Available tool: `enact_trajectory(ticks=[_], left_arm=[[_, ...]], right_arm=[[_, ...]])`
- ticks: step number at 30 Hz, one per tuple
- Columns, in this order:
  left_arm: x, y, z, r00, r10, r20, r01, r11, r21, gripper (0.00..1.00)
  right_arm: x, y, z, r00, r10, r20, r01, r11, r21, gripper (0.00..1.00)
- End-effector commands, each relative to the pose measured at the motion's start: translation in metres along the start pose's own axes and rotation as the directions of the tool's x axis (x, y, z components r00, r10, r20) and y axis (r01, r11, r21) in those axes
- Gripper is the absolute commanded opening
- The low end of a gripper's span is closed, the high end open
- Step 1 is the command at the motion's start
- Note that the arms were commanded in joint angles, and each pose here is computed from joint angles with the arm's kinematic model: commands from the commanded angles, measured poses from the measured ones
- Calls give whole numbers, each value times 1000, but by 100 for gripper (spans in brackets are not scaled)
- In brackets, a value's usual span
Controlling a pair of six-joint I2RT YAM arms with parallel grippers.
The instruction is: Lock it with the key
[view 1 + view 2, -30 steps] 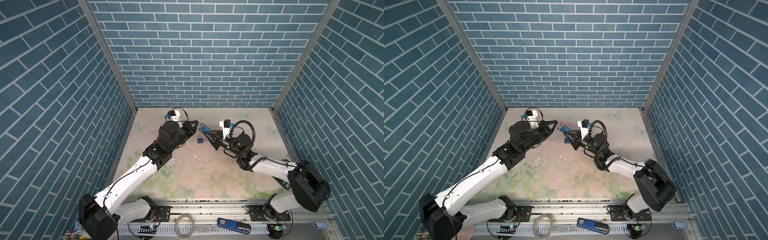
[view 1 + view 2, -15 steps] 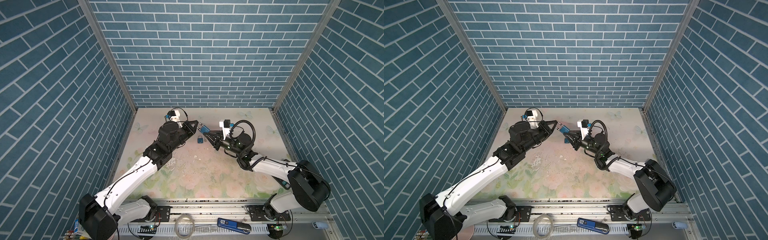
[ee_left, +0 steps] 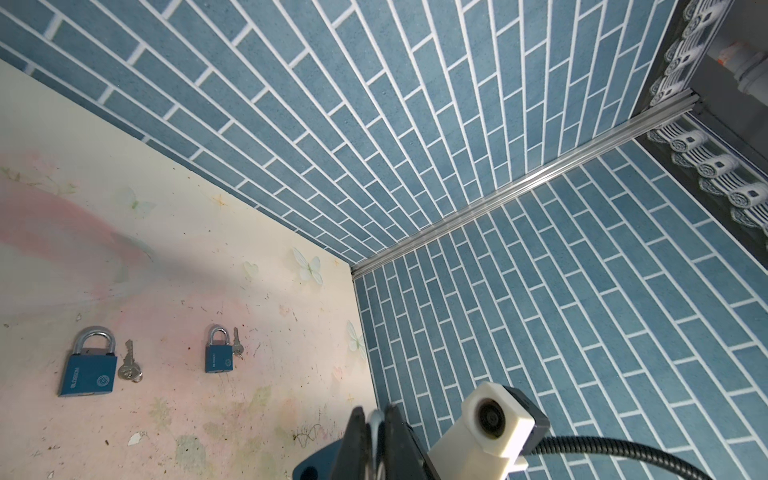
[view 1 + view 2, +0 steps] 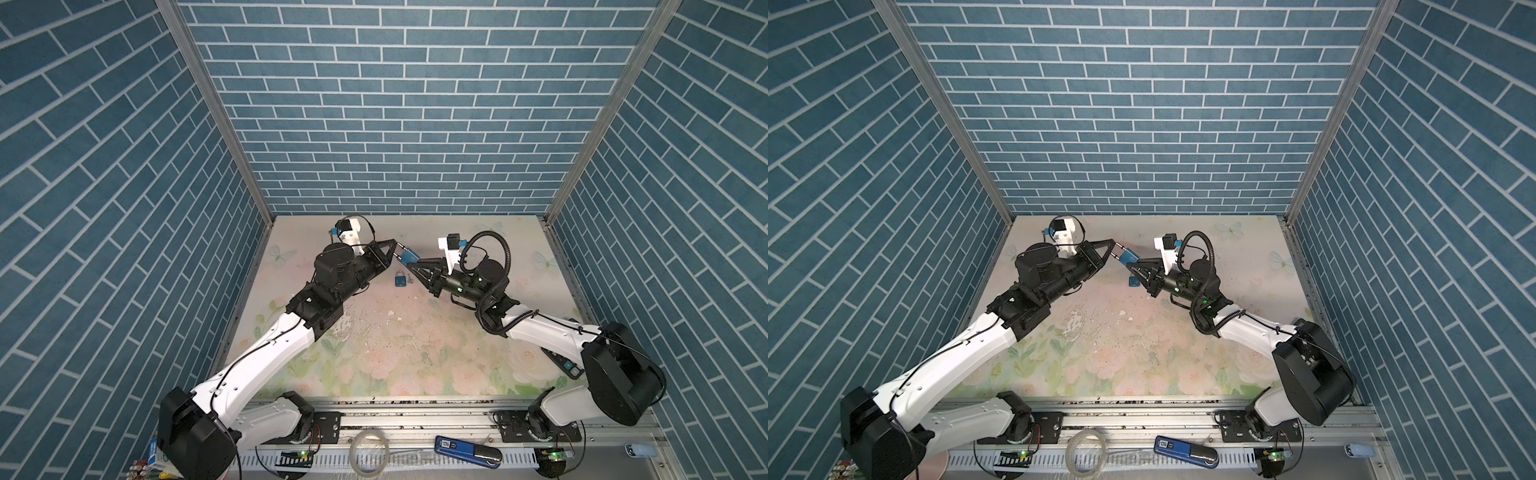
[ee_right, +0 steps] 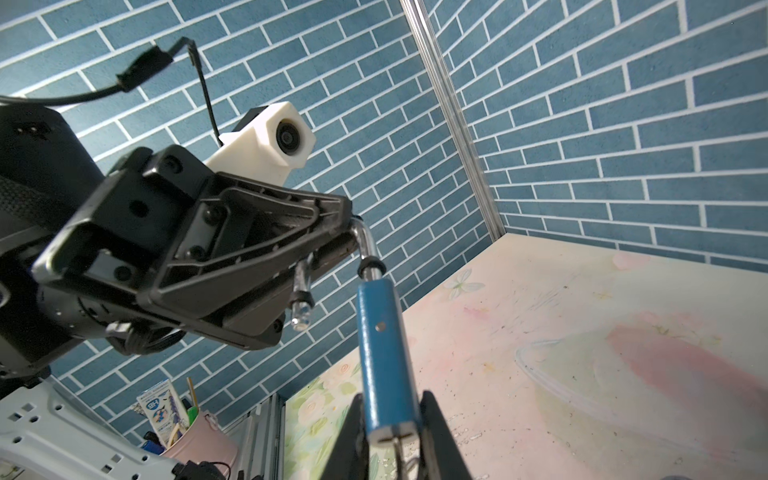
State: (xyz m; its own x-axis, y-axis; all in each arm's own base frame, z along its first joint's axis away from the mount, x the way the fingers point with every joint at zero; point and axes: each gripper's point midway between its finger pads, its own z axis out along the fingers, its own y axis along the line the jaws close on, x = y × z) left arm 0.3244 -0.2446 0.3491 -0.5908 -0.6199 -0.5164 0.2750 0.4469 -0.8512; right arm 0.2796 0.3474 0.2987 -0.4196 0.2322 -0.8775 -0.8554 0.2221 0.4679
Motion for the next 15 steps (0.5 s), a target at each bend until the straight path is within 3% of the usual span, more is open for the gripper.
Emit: enact_trajectory(ticks=[1, 8, 15], left_arm=[[38, 1, 4, 985, 91, -149, -79, 993, 83, 0], [42, 0, -4, 962, 238, -137, -221, 967, 126, 0], [37, 12, -4, 957, 262, -126, -249, 962, 109, 0]], right_arm=[[-59, 32, -5, 993, 24, 116, -14, 996, -86, 0], [-68, 35, -9, 988, 119, 94, -111, 991, -81, 0], [-68, 40, -17, 984, 161, 70, -156, 985, -69, 0]])
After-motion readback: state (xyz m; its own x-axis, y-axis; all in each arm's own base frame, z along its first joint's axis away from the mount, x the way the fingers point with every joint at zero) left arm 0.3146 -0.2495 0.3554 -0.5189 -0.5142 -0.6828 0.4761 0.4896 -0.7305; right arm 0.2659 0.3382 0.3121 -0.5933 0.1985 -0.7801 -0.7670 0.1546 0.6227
